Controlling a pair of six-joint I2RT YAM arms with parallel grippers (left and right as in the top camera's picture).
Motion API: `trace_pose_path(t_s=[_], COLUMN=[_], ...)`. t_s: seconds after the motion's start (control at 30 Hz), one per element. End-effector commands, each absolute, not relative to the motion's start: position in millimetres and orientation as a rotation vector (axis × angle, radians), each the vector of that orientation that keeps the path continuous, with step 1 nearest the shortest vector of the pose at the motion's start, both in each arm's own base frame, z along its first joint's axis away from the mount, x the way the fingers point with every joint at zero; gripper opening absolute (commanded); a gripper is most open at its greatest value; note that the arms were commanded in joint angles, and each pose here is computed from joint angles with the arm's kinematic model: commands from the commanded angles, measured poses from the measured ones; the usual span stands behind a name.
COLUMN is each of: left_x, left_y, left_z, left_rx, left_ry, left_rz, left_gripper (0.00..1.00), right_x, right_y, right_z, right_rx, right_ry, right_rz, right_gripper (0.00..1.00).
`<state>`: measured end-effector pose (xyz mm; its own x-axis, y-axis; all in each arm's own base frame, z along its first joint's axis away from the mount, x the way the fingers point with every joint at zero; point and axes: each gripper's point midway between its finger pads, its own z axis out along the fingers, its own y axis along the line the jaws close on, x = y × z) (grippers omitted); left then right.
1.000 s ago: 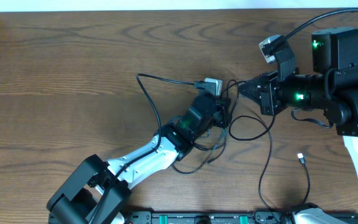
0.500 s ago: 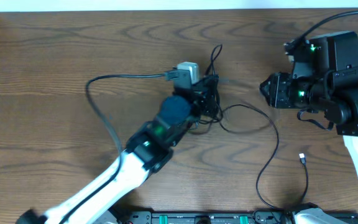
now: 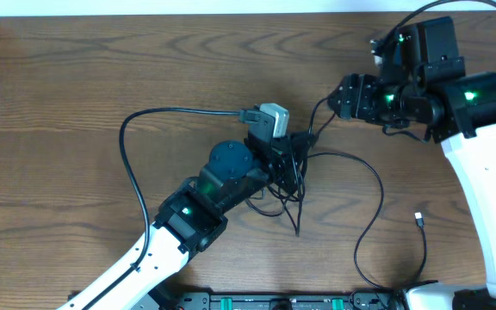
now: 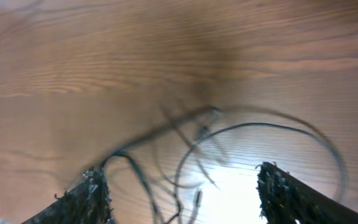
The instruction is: Untangle cables
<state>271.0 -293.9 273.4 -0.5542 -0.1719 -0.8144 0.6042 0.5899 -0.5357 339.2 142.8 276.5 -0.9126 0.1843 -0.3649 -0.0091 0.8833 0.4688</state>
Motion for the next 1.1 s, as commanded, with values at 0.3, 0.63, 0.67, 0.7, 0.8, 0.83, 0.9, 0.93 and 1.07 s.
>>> trace_pose_path(t_s=[0.3,0.63,0.67,0.7,0.8,0.83,0.9,0.93,1.07], left_x=[268,262,266,277,303,311,324,329,342], left_y=[-296,-301,-298,-290,-263,-254,-234,-227,-203], left_z=[281,283,282,282,281,282,285,287,290], left_rx=[0.448,0.502,0.482,0.424,0.274,0.228,0.138,0.108,-0.026], left_ry=[1.843,1.827,1.829,1.832,1.83,1.825,1.808,1.8,1.781], left_rz=[-1.031,-1.055,-1.033,-0.973,-0.818,-0.772,-0.685,-0.658,-0.593], left_gripper=[0.08,0.08,0.08,0.08,0.08,0.08,0.08,0.08,0.08], right_x=[323,338,339,340,340,339,335,332,321], right_y=[168,181,180,174,151,143,125,119,91], right_z=[280,250,247,240,230,227,221,219,211], right_rx=[0.194,0.254,0.254,0.265,0.329,0.354,0.403,0.42,0.486], right_ry=[2.713,2.795,2.803,2.822,2.845,2.853,2.88,2.893,2.934], right_rz=[0.895,0.903,0.889,0.833,0.661,0.599,0.488,0.45,0.269], right_gripper=[0.74,0.04,0.01,0.01,0.01,0.01,0.01,0.01,0.01])
